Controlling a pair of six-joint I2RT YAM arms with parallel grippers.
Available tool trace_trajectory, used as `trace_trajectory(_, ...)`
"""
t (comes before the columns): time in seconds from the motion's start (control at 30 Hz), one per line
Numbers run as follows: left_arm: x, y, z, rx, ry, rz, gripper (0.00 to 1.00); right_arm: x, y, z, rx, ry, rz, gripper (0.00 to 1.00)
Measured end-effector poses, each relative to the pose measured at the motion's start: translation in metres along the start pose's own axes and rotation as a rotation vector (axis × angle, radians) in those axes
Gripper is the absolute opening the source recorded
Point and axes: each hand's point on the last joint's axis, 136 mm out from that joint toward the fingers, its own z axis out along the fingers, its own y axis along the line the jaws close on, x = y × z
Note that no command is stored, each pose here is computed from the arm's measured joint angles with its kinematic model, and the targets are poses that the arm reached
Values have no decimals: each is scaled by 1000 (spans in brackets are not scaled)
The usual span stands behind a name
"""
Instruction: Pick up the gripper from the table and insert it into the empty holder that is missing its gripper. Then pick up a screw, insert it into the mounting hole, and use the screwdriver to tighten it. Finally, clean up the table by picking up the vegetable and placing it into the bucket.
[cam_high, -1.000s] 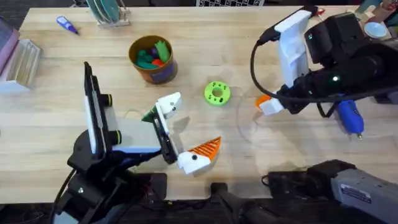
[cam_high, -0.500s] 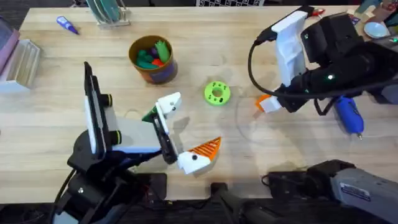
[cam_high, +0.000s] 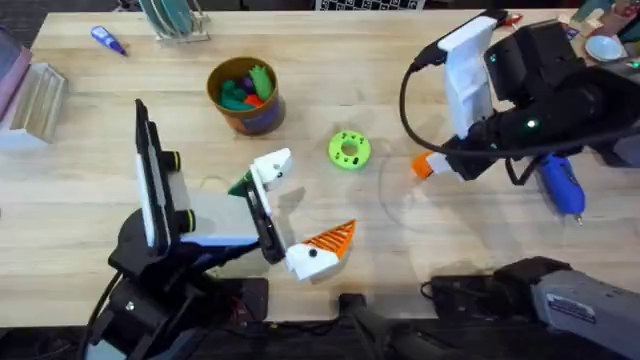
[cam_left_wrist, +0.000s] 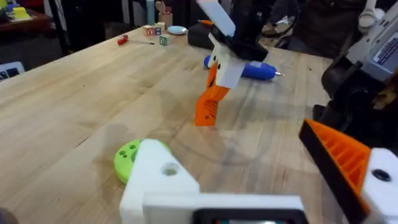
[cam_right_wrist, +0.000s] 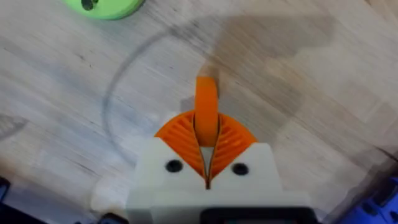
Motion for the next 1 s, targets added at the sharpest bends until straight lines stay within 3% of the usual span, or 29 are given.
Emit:
trace_trajectory(0.23, 0, 0, 0, 0, 0, 0, 987, 0, 0, -1, 2, -1, 1, 16)
trace_trajectory(0.37, 0, 0, 0, 0, 0, 0, 987, -4, 0, -19, 14, -35, 8, 15)
trace_trajectory(0.53, 0, 0, 0, 0, 0, 0, 985, -23, -3, -74, 76, -228, 30, 14)
trace_trajectory(0.7, 0, 0, 0, 0, 0, 0, 985, -23, -5, -118, 90, -418, 126, 14)
trace_trajectory(0.83, 0, 0, 0, 0, 0, 0, 985, -30, -1, -137, 1, -605, 224, 13)
trace_trajectory(1.0, 0, 0, 0, 0, 0, 0, 986, -46, 18, -123, -278, -770, 344, 12)
